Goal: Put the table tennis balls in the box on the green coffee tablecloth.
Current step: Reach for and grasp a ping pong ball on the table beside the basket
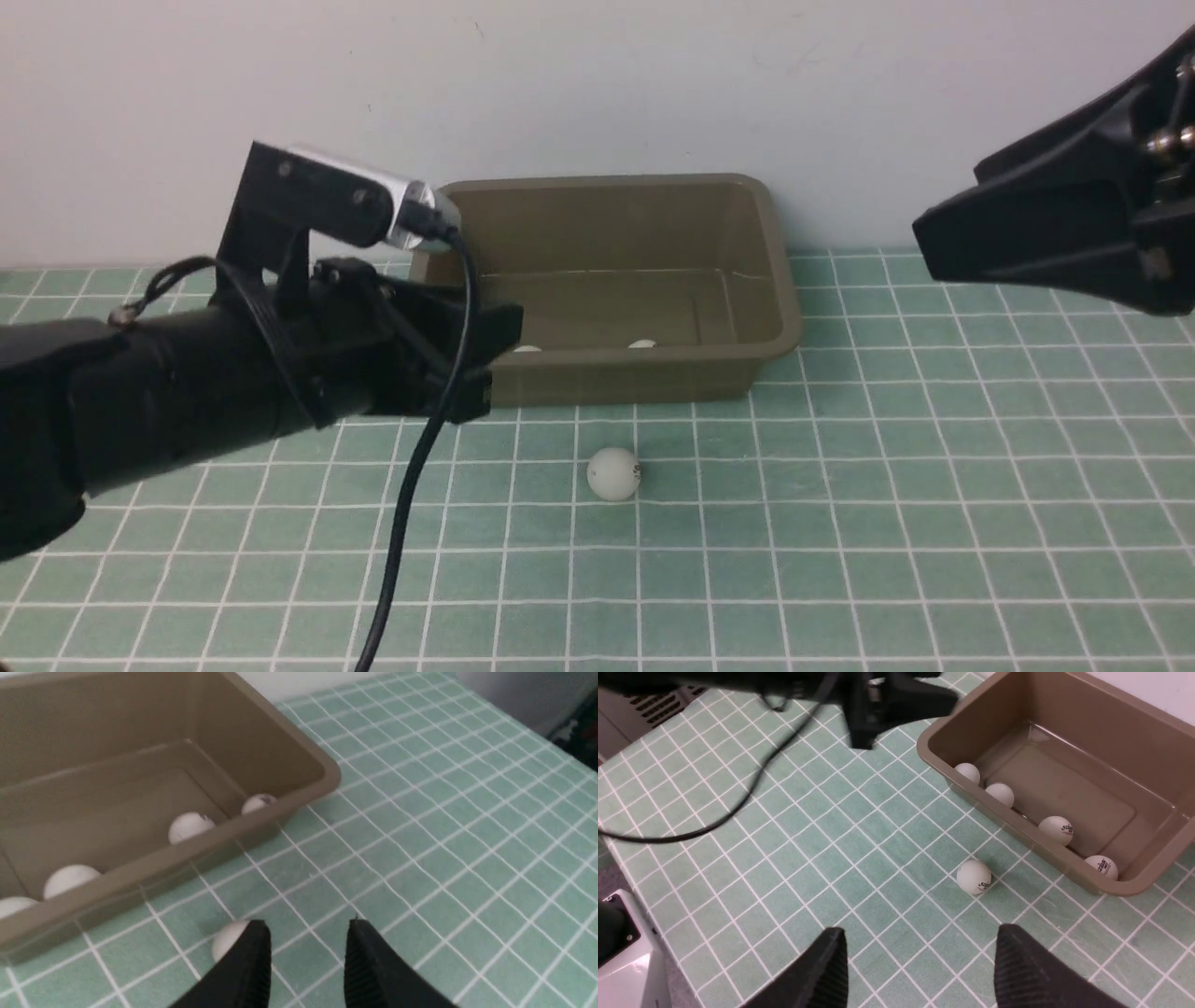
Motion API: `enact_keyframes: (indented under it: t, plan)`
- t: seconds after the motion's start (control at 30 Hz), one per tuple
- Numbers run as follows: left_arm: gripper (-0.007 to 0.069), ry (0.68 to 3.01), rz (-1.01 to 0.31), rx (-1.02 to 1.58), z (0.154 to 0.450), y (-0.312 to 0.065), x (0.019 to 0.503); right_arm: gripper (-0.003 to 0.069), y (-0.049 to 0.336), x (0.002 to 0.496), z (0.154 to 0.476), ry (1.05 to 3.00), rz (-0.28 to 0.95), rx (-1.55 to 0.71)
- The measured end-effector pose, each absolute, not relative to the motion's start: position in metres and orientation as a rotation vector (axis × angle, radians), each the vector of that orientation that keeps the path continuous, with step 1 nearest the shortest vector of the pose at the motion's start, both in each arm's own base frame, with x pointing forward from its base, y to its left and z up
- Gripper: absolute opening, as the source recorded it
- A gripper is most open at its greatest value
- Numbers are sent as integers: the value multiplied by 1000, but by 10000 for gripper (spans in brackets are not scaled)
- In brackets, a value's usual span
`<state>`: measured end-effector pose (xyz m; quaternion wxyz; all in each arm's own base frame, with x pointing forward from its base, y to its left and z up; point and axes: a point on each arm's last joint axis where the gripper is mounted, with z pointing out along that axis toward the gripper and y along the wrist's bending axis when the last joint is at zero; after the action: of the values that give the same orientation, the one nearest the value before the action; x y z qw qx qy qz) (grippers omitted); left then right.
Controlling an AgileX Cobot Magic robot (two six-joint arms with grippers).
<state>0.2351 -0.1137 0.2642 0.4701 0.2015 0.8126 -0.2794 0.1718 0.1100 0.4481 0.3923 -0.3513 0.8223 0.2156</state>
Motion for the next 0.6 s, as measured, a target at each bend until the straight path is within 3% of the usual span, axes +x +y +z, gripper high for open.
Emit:
enact_keyframes:
  t: [0.13,0.3,0.4,0.47,0.6]
  plan:
    - [190,1996,-756,700,253,-121,224,388,110,172,448,2088,545,-892]
    - [184,1987,-955,1032,246,-132,200,388,109,172,448,2089,537,-893]
    - [184,2148,-960,966,234,-128,201,388,109,172,448,2089,537,-893]
    - [184,2295,-876,748,227,-123,211,388,109,172,448,2089,537,-893]
    - [184,2336,-766,511,219,-117,232,388,109,172,448,2089,537,-893]
